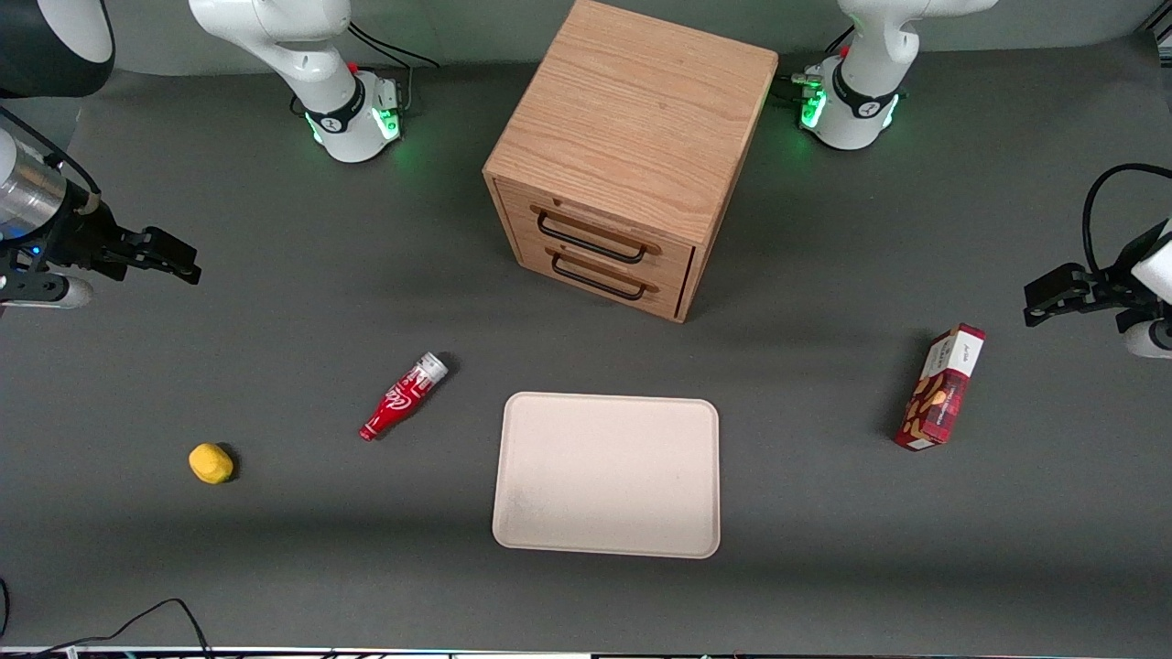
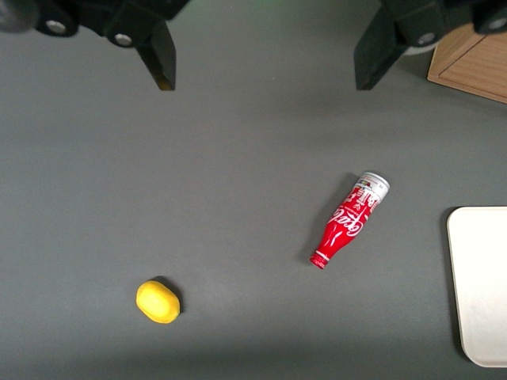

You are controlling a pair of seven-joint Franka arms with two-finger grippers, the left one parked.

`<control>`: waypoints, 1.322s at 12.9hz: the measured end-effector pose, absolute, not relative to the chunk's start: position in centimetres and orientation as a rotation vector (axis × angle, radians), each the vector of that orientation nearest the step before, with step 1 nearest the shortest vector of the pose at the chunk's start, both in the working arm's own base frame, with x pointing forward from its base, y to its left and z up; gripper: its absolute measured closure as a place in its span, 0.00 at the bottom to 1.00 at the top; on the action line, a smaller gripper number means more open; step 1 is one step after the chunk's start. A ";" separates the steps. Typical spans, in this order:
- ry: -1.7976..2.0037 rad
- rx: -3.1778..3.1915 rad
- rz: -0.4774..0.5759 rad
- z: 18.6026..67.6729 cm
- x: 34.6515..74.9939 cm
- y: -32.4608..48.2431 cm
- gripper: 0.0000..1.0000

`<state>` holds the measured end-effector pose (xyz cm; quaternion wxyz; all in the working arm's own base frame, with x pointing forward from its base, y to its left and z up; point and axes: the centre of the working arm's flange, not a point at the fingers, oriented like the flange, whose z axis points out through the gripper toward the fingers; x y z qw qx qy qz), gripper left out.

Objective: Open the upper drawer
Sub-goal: 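Move the right gripper toward the upper drawer's black handle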

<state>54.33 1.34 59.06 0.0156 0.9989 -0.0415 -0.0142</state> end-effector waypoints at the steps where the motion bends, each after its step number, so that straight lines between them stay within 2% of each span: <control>1: -0.129 3.107 -0.044 59.1 54.3 1.3 0.00; 7: -0.031 3.118 -0.034 59.3 54.3 4.1 0.00; 14: 0.658 3.116 -0.025 58.6 52.2 27.3 0.00; 17: 0.962 3.112 -0.093 56.2 49.8 36.1 0.00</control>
